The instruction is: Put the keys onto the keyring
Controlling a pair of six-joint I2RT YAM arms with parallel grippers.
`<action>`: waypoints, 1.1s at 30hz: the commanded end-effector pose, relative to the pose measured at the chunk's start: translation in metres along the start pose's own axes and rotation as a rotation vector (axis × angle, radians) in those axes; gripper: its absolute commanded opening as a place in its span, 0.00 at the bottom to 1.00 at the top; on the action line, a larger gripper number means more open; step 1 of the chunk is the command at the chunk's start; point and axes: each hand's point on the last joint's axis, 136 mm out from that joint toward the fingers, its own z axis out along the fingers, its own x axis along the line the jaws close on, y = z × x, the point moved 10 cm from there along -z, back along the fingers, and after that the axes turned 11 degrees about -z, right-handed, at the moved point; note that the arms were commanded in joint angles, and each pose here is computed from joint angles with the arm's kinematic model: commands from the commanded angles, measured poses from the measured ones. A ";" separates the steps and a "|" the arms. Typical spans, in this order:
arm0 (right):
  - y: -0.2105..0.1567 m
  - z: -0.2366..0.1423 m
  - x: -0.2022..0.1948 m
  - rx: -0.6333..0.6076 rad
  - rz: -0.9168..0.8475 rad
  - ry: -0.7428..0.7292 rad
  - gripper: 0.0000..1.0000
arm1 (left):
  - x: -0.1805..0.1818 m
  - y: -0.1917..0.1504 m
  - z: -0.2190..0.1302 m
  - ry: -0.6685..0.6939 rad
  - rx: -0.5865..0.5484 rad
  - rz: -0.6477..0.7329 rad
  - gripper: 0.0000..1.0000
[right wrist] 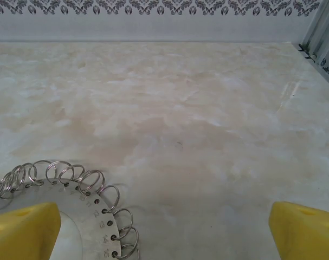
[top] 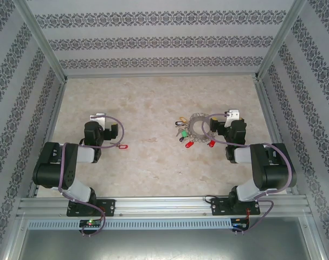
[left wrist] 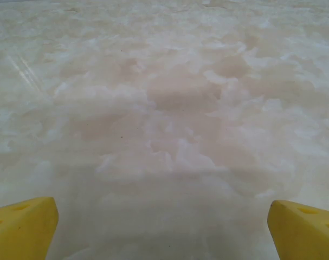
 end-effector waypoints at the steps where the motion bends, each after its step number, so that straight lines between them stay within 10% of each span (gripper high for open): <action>1: 0.011 0.001 -0.001 -0.040 0.005 -0.013 0.98 | 0.000 0.014 0.001 -0.017 -0.061 -0.023 1.00; 33: 0.013 -0.002 -0.007 -0.043 0.042 -0.076 0.98 | 0.000 0.014 0.001 -0.014 -0.067 -0.022 1.00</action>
